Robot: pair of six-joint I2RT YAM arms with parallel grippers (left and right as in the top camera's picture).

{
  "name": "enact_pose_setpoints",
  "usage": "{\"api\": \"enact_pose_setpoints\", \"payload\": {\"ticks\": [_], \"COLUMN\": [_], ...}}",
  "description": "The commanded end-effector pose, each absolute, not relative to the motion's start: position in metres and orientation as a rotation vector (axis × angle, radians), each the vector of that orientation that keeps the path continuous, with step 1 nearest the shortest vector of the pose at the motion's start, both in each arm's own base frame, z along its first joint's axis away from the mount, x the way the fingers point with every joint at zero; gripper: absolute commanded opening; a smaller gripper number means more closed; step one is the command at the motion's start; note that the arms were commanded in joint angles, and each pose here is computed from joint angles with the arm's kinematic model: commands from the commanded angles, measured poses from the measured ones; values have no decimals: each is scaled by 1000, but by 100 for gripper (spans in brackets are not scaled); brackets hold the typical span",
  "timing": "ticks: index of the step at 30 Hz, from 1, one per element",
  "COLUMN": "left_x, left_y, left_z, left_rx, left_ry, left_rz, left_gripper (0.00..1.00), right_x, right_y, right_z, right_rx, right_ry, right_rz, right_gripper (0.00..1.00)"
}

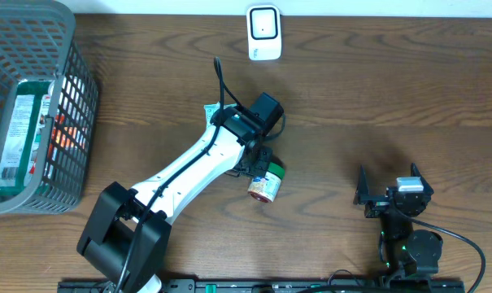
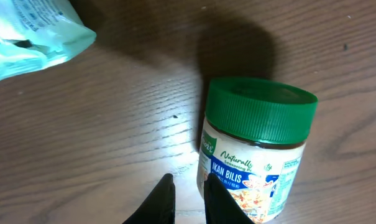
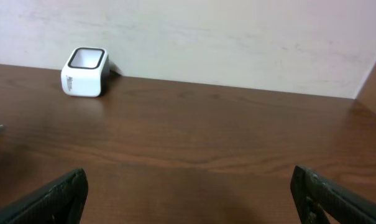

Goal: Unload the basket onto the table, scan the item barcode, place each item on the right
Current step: 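Lower the jar onto the table beside the wipes pack and release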

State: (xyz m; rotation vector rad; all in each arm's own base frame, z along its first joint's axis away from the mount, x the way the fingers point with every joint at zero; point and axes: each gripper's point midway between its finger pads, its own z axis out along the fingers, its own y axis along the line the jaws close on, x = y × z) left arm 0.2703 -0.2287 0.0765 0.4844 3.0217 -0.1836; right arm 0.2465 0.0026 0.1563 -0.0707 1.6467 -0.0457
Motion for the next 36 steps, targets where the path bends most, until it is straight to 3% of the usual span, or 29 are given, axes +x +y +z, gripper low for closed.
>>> {"api": "enact_pose_setpoints", "payload": {"ticks": [1,12,29,36], "left_x": [260,245,224,238], "left_y": [-230,-232,-268,-278], "left_z": [69,53,65,87], "left_rx": [498,486,520,544], "left_ry": [3060,3097,3141,3012], "left_rz": [-200,-231,-607,-672], "left_gripper": [17,17,17,17], "right_x": [247,247,246,247], "right_y": [4,4,4,4], "right_z": [155,155,155,155], "right_rx": [-85,-85,-85,-85], "right_ry": [1652,1652,1652,1652], "right_rz": [-47,-47,-47,-47], "right_gripper": [99,99,99,99]}}
